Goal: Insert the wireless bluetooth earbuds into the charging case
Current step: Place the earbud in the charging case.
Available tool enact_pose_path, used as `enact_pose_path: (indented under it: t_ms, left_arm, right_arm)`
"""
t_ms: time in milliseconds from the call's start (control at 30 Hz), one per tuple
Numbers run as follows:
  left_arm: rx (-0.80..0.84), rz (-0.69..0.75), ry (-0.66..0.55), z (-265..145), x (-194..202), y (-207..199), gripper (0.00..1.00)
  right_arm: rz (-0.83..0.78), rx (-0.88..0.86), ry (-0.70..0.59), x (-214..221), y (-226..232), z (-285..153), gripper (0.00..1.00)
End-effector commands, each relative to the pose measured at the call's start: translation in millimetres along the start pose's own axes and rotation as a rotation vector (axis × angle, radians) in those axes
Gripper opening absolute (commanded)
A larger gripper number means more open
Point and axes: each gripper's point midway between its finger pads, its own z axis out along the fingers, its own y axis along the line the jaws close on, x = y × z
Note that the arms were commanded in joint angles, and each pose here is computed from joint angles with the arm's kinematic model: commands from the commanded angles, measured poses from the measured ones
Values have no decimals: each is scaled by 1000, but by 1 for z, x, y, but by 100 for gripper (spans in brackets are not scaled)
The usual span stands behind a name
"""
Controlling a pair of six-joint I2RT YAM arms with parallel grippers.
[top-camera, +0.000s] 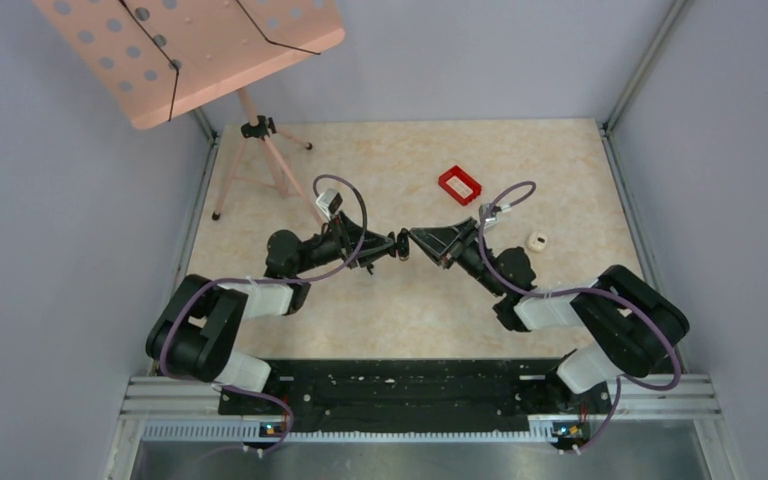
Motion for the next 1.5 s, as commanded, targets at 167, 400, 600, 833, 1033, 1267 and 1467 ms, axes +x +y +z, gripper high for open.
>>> enact_pose_path:
  t_ms: [167,400,600,833,1033,1267,1467]
  left_arm:
    - [61,65,6,0,2,-14,0]
    - [41,73,24,1,3,-9,0]
    - [6,85,57,5,2,-3,0]
    - [-47,94,87,6,4,7,0]
    - [-67,115,84,4,5,9,0]
    - [-100,139,80,3,5,11,0]
    - [-101,138,75,3,5,11,0]
  right_arm:
    - [-75,-34,8,-2,16,2,38]
    - [-194,61,-23,-14,16,-12,40]
    - [-523,215,41,-30,26,-25,41]
    - [-871,239,312,-20,62,-10,49]
    - [-830,226,392,-7,61,2,56]
    - [-825,298,487,16,36,4,60]
    - [-817,324,494,17,24,3,56]
